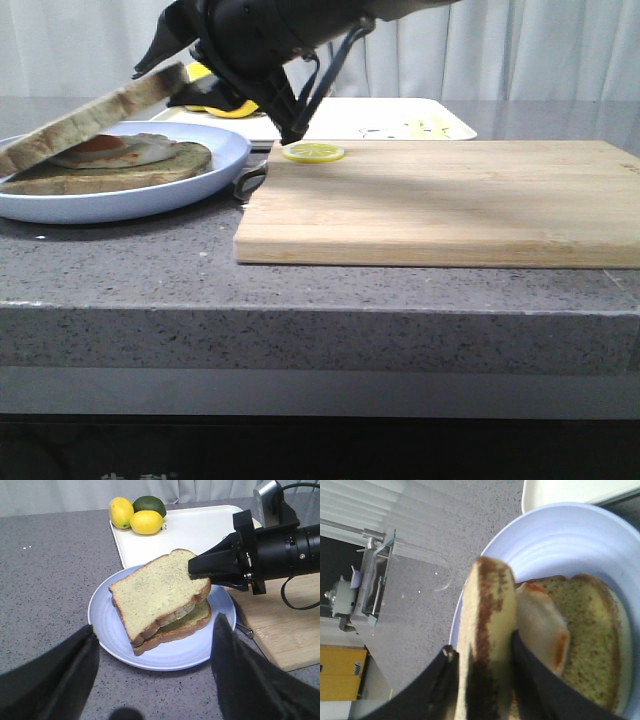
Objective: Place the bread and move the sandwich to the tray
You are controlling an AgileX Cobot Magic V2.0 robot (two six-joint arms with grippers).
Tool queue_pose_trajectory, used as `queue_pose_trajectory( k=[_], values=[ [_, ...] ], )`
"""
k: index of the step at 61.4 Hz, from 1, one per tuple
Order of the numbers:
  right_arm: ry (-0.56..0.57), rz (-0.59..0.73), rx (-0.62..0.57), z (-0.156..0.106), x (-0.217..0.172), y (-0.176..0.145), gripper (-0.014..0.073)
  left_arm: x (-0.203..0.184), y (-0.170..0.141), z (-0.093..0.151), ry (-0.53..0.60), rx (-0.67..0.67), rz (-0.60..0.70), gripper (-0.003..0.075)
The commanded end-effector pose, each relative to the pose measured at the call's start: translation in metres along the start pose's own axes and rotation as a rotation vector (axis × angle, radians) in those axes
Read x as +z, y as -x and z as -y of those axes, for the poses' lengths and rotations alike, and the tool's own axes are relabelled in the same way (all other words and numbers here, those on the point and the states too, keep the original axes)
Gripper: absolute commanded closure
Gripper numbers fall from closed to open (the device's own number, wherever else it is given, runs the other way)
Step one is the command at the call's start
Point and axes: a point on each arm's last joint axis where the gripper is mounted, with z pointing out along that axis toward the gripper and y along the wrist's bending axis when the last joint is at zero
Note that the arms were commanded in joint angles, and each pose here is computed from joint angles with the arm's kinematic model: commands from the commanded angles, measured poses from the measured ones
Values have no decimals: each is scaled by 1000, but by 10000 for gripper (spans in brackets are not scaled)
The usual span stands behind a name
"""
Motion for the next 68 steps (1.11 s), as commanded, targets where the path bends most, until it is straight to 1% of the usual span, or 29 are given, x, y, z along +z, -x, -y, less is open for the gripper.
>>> queue_pose_trajectory(
  k=[1,5,11,16,21,28,35,39,42,50,53,59,68],
  values=[
    [84,14,-93,-27,-22,19,170,-2,14,1,-13,1,89,246],
    [92,-2,-123,-25,-29,24,141,-2,14,1,-13,1,89,246],
    [97,-13,-175,-25,-43,33,141,-2,14,1,-13,1,89,246],
    [93,-16,-246,-26,-60,44,141,-2,14,1,-13,1,89,246],
    [95,-24,-317,-32,-80,51,141,-2,14,1,-13,1,89,246],
    [53,-32,-435,-41,-112,59,188,-2,14,1,-13,1,89,246],
    [-51,-42,-593,-50,-145,61,249,-2,14,1,-13,1,89,246],
    [-131,-38,-715,-59,-169,58,272,-2,14,1,-13,1,89,246],
    [-179,-23,-778,-65,-186,56,277,-2,14,1,-13,1,89,246],
    [-270,45,-908,-84,-234,47,277,-2,14,1,-13,1,89,246],
    [-302,69,-953,-87,-250,41,277,-2,14,1,-13,1,89,246],
    [-339,115,-1017,-89,-279,27,277,-2,14,1,-13,1,89,246],
    [-375,145,-1044,-80,-307,3,277,-2,14,1,-13,1,89,246]
  ],
)
